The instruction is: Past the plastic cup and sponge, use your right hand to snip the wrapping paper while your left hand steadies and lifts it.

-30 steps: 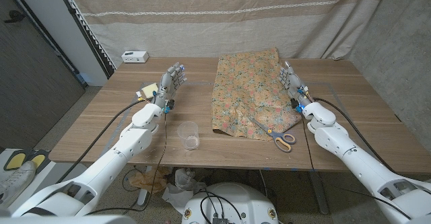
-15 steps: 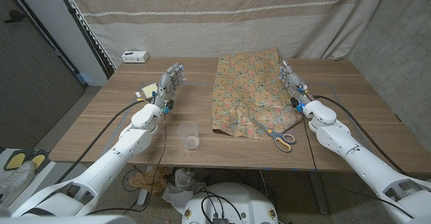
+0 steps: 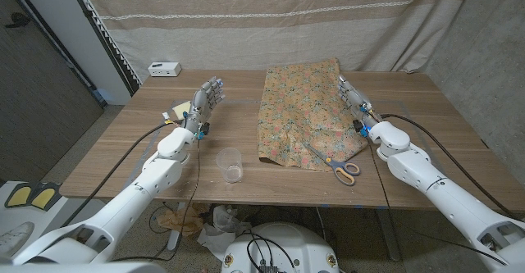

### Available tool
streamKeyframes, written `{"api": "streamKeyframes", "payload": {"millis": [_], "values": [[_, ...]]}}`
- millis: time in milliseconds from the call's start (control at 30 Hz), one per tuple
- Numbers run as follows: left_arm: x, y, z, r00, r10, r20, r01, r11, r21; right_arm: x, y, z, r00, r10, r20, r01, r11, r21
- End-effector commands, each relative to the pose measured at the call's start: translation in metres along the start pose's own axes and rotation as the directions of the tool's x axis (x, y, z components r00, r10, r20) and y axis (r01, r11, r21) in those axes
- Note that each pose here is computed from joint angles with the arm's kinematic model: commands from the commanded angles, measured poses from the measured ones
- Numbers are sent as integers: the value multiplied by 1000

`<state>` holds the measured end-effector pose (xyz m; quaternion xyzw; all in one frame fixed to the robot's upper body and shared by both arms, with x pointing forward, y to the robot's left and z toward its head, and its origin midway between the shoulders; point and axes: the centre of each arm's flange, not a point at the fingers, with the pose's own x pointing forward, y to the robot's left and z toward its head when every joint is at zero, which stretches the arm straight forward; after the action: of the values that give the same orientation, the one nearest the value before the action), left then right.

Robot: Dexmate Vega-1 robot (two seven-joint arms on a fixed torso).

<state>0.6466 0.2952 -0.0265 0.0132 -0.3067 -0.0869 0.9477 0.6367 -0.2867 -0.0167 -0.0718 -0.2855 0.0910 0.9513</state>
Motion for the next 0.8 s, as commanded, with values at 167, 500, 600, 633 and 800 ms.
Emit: {"api": "streamKeyframes", "payload": {"millis": [167,500,600,633,800], "values": [[-8,3,3,1000,19,10,-19,999,32,-16,11,9,996,-81,24,84,991,-104],[-12,-3,1,999,34,29,-34,999,-6,-23,14,22,995,-94,38,99,983,-152],[-12,-5,-2,999,27,28,-27,1000,-6,-27,17,26,994,-95,47,102,979,-174],[-12,-7,-3,999,25,28,-25,1000,-11,-29,18,27,994,-94,48,101,978,-181],[-13,-10,-2,999,19,29,-19,1000,4,-36,22,27,995,-96,37,102,977,-185]]}}
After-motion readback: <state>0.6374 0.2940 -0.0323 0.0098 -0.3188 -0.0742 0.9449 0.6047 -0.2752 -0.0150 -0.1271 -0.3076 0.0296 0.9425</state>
